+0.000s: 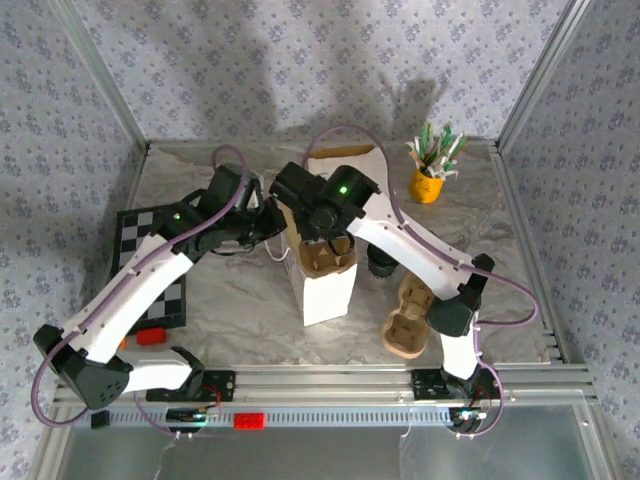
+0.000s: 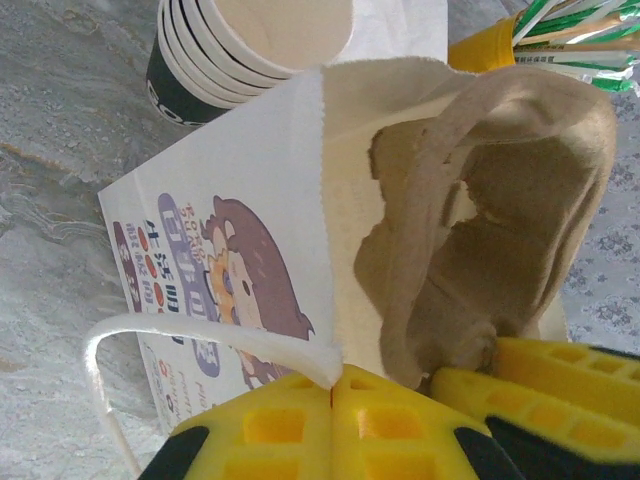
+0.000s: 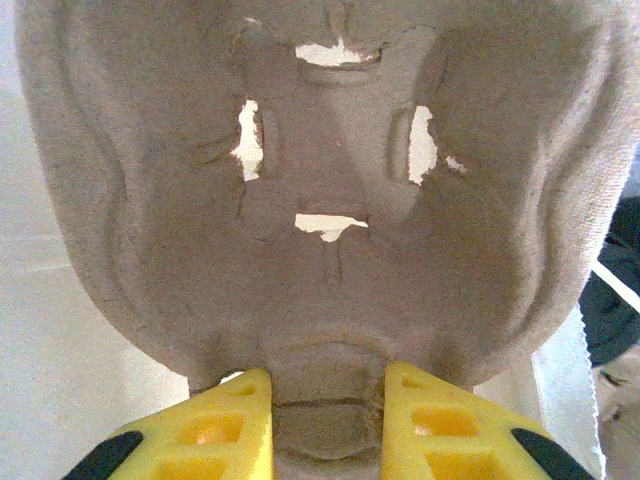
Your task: Pack the takeout coffee
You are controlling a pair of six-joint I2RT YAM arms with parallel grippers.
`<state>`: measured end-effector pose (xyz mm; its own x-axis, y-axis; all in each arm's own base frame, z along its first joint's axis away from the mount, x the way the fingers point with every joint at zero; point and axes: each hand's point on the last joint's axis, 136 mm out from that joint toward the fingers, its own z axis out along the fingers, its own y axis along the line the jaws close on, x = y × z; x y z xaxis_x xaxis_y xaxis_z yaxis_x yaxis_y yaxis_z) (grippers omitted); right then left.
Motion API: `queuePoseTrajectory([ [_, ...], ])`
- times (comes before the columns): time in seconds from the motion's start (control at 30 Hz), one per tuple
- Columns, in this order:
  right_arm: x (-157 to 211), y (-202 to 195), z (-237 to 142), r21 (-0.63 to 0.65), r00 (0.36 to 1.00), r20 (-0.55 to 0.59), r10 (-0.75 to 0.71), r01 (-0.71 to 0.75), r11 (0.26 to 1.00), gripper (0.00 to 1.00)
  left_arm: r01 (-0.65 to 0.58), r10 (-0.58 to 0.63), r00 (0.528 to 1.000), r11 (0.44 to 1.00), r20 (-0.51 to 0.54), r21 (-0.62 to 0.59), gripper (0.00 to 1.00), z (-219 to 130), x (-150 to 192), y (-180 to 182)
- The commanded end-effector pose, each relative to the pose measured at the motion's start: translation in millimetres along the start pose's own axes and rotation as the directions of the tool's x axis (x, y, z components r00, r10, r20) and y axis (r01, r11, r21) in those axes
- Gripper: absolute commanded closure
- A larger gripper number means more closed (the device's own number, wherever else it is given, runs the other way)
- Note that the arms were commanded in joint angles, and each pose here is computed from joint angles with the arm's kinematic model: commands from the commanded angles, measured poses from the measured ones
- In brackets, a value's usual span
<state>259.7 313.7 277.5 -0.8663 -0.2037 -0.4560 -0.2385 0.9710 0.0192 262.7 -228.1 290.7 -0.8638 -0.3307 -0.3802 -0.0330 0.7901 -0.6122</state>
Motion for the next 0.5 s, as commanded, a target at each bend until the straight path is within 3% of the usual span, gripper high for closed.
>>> queuePoseTrajectory([
  [0.0, -5, 29, -4, -0.1, 0.999, 0.019, -0.034, 0.036, 0.994, 0.75, -0.011, 0.011, 1.0, 0.999, 0.014, 0.032, 1.0, -4, -7, -10],
  [0.47, -50, 21, -22, -0.11, 0.979, 0.194, -0.057, 0.079, 0.991, 0.74, 0.002, -0.002, 1.0, 0.999, -0.01, 0.042, 1.0, -5, -5, -5],
])
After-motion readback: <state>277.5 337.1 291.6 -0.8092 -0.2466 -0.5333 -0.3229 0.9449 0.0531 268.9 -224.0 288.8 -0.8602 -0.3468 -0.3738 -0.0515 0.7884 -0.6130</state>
